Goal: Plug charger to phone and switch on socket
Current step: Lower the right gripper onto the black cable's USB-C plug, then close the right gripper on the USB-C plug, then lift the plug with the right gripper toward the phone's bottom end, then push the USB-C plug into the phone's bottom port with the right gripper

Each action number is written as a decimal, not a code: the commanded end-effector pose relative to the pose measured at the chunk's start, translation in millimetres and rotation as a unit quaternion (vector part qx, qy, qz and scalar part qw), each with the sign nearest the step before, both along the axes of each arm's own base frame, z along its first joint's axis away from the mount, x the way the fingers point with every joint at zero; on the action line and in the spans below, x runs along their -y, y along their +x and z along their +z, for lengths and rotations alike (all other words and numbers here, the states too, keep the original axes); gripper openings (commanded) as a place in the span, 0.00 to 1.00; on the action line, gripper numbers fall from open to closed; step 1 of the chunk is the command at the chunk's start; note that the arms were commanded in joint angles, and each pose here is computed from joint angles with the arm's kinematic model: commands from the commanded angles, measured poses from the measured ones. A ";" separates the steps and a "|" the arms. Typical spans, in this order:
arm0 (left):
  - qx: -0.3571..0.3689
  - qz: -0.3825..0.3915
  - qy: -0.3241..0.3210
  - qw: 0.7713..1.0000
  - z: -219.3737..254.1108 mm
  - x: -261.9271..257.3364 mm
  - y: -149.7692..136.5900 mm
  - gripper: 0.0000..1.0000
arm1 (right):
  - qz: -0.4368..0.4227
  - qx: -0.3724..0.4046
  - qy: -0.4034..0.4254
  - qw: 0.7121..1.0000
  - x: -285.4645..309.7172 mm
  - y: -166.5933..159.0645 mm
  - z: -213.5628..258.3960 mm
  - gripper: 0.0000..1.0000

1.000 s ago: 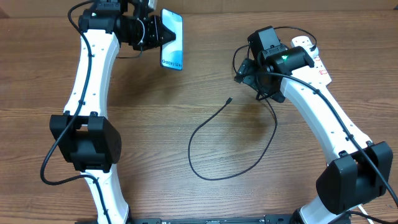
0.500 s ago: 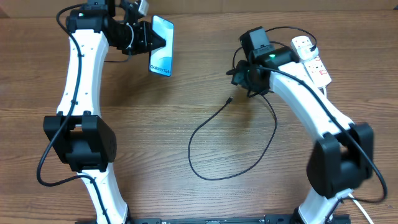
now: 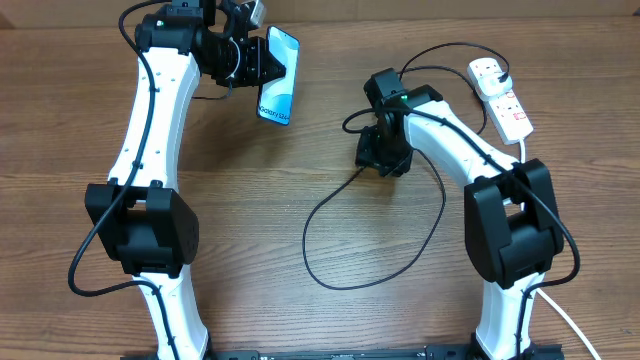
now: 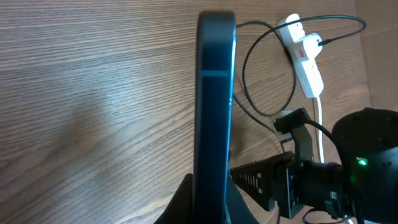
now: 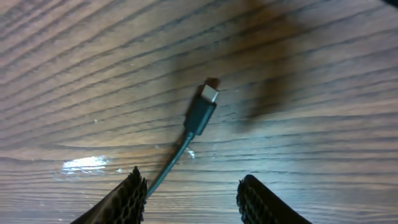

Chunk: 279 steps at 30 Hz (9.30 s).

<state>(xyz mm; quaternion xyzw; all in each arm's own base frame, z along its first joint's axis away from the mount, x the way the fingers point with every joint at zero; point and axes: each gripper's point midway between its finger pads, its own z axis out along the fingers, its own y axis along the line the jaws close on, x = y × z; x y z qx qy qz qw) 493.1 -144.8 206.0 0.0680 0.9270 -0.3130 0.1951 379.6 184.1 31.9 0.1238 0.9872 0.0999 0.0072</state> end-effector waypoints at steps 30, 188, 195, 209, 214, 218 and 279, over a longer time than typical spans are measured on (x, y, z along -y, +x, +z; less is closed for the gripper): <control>-0.001 0.053 0.025 0.998 6.7 -9.0 5.7 0.04 | -0.082 0.044 -0.075 0.993 10.2 21.9 -23.3 0.39; -0.031 -0.047 -0.326 0.944 117.2 32.0 -1.7 0.04 | 0.288 0.203 0.453 0.819 -140.2 -0.9 235.4 0.04; -0.030 -0.046 -0.326 0.944 117.2 31.2 -1.3 0.04 | 0.291 0.210 0.458 0.813 -141.4 0.5 239.1 0.04; -0.028 -0.041 -0.326 0.944 117.3 25.8 0.7 0.04 | 0.282 0.202 0.493 0.798 -127.9 3.8 251.5 0.04; -0.028 -0.041 -0.326 0.944 117.3 25.8 0.6 0.04 | 0.287 0.199 0.494 0.796 -133.0 -0.3 251.6 0.04; -0.028 -0.041 -0.326 0.944 117.3 26.4 0.5 0.04 | 0.289 0.198 0.494 0.796 -134.4 -1.3 251.7 0.04; -0.041 -0.070 -0.351 0.933 126.3 30.1 -10.1 0.04 | 0.286 0.257 0.480 0.789 -143.3 19.2 264.3 0.04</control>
